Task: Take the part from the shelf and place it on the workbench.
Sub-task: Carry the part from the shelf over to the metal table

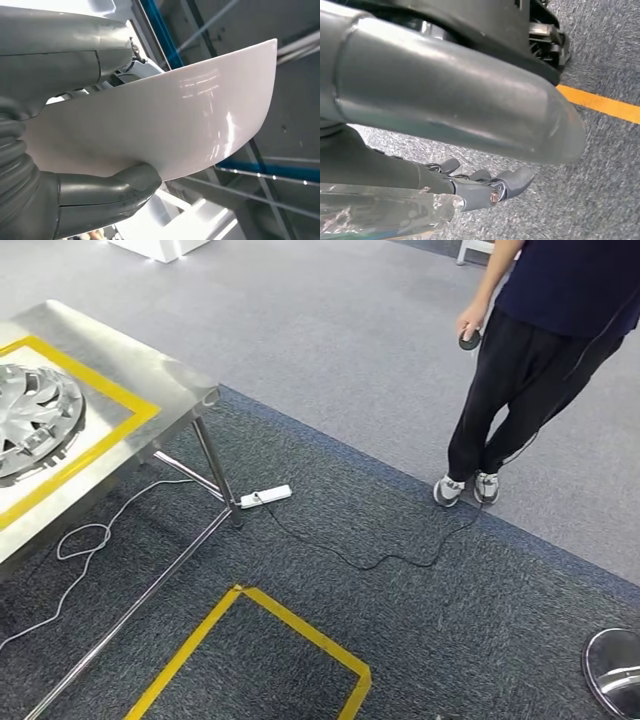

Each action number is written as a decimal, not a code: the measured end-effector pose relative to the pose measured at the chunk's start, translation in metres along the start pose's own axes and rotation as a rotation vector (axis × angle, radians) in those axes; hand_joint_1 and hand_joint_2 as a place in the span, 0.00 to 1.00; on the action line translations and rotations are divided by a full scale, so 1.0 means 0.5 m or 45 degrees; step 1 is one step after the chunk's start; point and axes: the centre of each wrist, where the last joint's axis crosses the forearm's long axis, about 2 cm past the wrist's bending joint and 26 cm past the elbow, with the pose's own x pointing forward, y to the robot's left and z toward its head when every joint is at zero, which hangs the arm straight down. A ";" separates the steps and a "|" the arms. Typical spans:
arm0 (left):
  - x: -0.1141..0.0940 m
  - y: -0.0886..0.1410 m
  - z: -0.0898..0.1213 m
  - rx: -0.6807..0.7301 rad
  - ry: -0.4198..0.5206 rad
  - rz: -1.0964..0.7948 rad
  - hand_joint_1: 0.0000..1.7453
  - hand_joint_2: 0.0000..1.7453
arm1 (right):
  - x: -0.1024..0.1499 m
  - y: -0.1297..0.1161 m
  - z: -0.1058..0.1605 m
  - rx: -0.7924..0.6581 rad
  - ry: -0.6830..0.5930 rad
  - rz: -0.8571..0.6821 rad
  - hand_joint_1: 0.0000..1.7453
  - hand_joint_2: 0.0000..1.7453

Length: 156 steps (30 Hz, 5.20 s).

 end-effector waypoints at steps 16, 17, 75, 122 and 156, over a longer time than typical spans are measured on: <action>0.006 0.011 0.035 -0.053 0.106 0.045 1.00 1.00 | -0.021 -0.028 -0.001 -0.060 0.026 0.069 0.00 0.00; 0.008 0.009 0.036 -0.052 0.108 0.049 1.00 1.00 | -0.021 -0.032 -0.001 -0.068 0.031 0.073 0.00 0.00; -0.009 -0.038 0.028 -0.170 0.059 0.178 1.00 1.00 | -0.009 -0.035 -0.004 -0.073 0.017 0.005 0.00 0.00; 0.001 -0.056 0.033 -0.204 0.100 0.282 1.00 1.00 | -0.015 -0.035 -0.003 -0.081 -0.016 -0.016 0.00 0.00; 0.003 -0.045 0.047 -0.220 0.143 0.283 1.00 1.00 | -0.016 -0.035 -0.003 -0.078 -0.015 -0.023 0.00 0.00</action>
